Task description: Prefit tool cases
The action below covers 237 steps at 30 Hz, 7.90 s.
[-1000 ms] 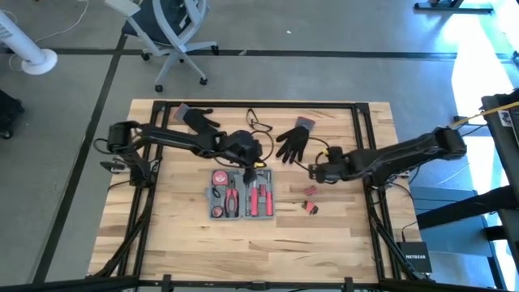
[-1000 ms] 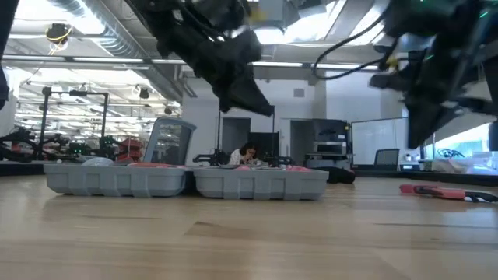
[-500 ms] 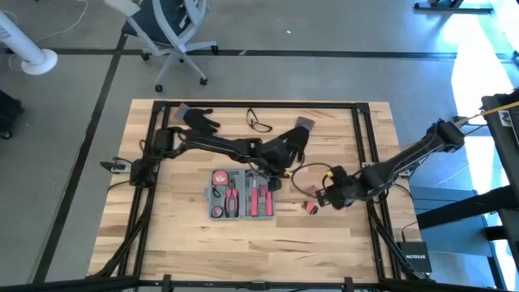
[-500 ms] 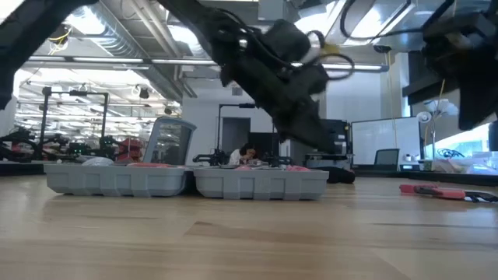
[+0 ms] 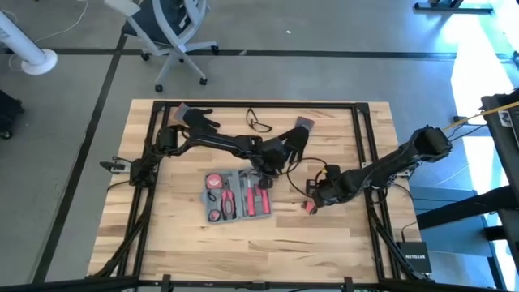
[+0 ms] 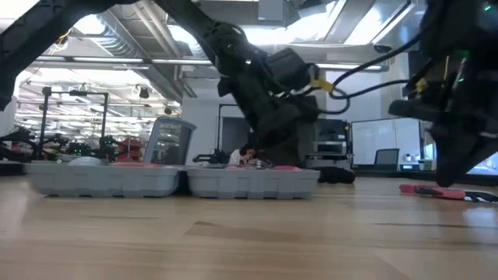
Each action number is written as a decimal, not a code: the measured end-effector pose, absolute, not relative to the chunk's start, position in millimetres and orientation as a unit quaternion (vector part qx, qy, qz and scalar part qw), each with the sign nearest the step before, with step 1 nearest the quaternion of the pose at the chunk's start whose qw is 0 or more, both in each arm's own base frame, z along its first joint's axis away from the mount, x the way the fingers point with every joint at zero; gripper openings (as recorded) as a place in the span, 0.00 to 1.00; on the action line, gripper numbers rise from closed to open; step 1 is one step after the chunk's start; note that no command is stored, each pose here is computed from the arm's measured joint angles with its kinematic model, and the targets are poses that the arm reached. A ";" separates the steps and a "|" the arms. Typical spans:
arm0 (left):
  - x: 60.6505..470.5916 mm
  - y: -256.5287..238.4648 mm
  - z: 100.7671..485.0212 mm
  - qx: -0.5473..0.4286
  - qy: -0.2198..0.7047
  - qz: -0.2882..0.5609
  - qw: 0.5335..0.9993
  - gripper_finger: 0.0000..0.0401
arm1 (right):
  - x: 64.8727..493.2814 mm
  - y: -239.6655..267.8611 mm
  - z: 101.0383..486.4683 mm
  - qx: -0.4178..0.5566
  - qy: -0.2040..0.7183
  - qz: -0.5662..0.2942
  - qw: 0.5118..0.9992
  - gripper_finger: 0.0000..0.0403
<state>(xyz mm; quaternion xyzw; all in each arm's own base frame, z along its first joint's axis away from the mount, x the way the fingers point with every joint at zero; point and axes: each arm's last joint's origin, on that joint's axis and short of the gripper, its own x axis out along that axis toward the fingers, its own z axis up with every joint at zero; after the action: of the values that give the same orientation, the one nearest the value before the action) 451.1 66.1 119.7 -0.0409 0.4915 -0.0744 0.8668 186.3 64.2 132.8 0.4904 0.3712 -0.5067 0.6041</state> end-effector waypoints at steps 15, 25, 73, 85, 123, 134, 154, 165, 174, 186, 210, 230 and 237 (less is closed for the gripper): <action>411.6 68.0 119.9 -0.070 0.523 -0.085 0.845 0.00 | 207.6 62.4 125.2 0.519 0.356 -0.462 0.625 0.00; 390.5 23.5 114.2 -0.082 0.491 -0.098 0.862 0.00 | 232.3 64.5 121.8 0.575 0.297 -0.412 0.641 0.00; 471.4 43.3 98.9 -0.033 0.395 -0.141 0.907 0.00 | 241.6 94.9 122.2 0.578 0.314 -0.463 0.594 0.00; 458.8 -2.1 88.7 -0.067 0.449 -0.216 0.864 0.00 | 250.0 102.4 129.3 0.609 0.291 -0.416 0.610 0.00; 468.8 -22.6 93.3 0.029 0.389 -0.205 0.898 0.00 | 265.1 115.5 113.3 0.600 0.287 -0.439 0.604 0.00; 469.3 -29.9 93.7 -0.016 0.400 -0.164 0.901 0.00 | 265.6 116.5 113.2 0.606 0.279 -0.436 0.604 0.00; 460.3 -3.3 111.0 -0.027 0.425 -0.167 0.889 0.00 | 254.4 145.9 121.0 0.612 0.312 -0.385 0.617 0.00; 457.6 9.2 113.6 0.019 0.435 -0.152 0.887 0.00 | 254.8 145.6 121.8 0.613 0.303 -0.386 0.619 0.00; 465.4 26.5 119.7 0.074 0.382 -0.134 0.911 0.00 | 258.5 138.0 118.0 0.610 0.297 -0.402 0.615 0.00; 467.9 16.9 109.3 0.084 0.379 -0.159 0.908 0.00 | 267.9 122.0 114.9 0.597 0.292 -0.414 0.622 0.00; 461.5 10.3 108.6 0.074 0.435 -0.103 0.892 0.00 | 269.1 121.8 114.6 0.607 0.271 -0.416 0.620 0.00; 460.4 1.3 98.3 0.086 0.430 -0.173 0.882 0.00 | 271.8 123.1 116.0 0.611 0.269 -0.401 0.627 0.00; 465.4 -2.9 98.8 0.057 0.402 -0.186 0.895 0.00 | 271.5 123.5 115.8 0.610 0.277 -0.399 0.626 0.00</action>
<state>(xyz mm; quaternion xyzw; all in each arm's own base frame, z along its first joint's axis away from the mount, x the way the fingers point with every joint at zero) 465.4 -2.9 98.8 0.0573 0.4020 -0.1864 0.8946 271.5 123.5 115.8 0.6099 0.2768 -0.3989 0.6263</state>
